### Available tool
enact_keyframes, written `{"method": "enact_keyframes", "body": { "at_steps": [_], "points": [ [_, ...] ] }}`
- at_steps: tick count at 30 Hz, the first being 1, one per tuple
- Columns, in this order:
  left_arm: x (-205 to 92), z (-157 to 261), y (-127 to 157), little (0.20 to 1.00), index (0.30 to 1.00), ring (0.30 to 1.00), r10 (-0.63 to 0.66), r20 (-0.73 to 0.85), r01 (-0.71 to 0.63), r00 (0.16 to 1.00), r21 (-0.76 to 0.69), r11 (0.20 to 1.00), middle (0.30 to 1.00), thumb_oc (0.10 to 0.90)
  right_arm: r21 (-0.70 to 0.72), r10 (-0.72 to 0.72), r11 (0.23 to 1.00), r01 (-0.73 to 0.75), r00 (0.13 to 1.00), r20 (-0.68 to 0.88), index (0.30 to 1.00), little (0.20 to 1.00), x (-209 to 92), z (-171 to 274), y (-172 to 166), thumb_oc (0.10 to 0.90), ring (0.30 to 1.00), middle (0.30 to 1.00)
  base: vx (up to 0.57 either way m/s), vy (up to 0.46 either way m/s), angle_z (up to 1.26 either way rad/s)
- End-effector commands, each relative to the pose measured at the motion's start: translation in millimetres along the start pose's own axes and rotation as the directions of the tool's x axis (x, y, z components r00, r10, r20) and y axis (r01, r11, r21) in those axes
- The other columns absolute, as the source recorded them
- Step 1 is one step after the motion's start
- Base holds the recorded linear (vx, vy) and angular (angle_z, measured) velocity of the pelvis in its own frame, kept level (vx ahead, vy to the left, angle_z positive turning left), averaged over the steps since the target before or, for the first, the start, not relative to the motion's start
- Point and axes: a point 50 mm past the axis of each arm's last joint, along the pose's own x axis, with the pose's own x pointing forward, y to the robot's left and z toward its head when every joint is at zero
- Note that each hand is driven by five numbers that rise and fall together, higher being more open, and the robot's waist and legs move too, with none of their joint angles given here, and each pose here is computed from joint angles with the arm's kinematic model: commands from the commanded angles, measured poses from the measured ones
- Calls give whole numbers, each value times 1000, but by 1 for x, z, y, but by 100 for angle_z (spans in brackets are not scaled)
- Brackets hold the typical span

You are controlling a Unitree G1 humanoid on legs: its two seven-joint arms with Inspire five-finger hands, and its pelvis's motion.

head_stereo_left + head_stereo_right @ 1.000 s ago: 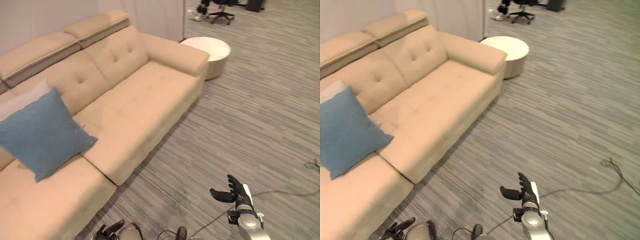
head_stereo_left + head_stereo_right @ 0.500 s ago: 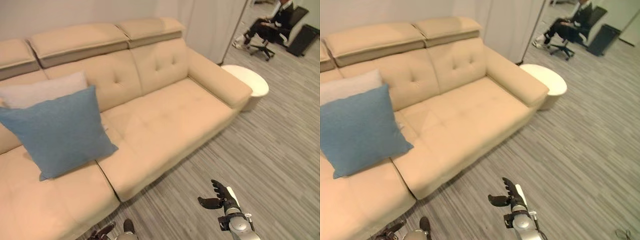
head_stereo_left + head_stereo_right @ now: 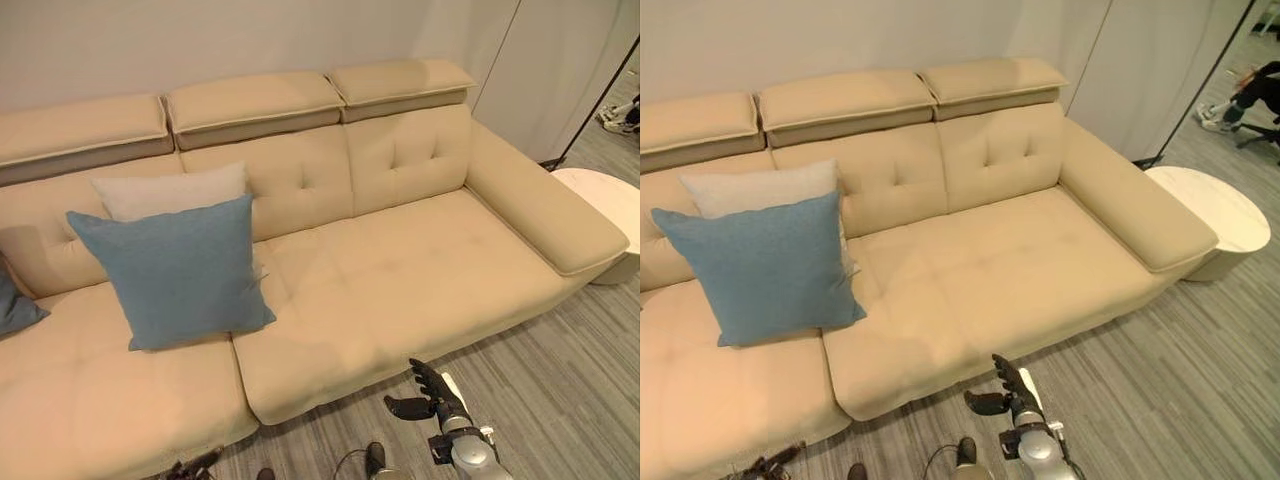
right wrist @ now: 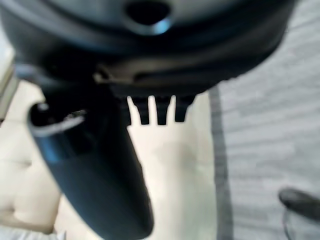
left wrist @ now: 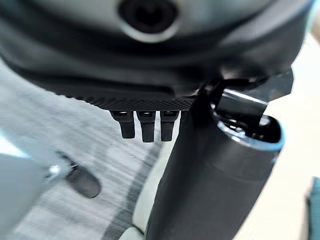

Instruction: Pick up all the scattered cushions and arrange them neatly on the sofa.

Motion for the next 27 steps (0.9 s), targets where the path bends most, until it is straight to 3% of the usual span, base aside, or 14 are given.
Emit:
{"method": "enact_keyframes", "body": {
  "at_steps": [1, 9, 16, 23, 27],
  "points": [
    [1, 53, -13, 900, 900, 900, -17, 185, 31, 983, -75, 997, 900, 800, -5, -25, 1000, 28, 946, 322, 900, 900, 8, 72, -10, 800, 900, 900, 245, -175, 31],
    [-25, 111, -55, 900, 900, 900, -105, 442, 176, 891, -123, 977, 900, 800, -103, -36, 990, 98, 871, 491, 900, 900, 15, 123, -29, 800, 900, 900, 185, -81, 34],
    [-67, 168, -86, 900, 900, 900, -210, 671, 344, 711, -72, 936, 900, 800, -153, -31, 977, 150, 803, 595, 900, 900, 21, 165, -37, 800, 900, 900, 258, 147, 8],
    [-106, 200, -118, 900, 900, 900, -317, 771, 481, 553, 16, 877, 900, 800, -203, 12, 971, 125, 824, 566, 900, 900, 17, 151, -33, 800, 900, 900, 243, 232, -34],
    [-143, 244, -141, 900, 900, 900, -358, 845, 539, 398, 100, 836, 900, 800, -267, 95, 962, 62, 839, 536, 900, 900, 15, 138, -17, 800, 900, 900, 94, 215, -38]
  ]
}}
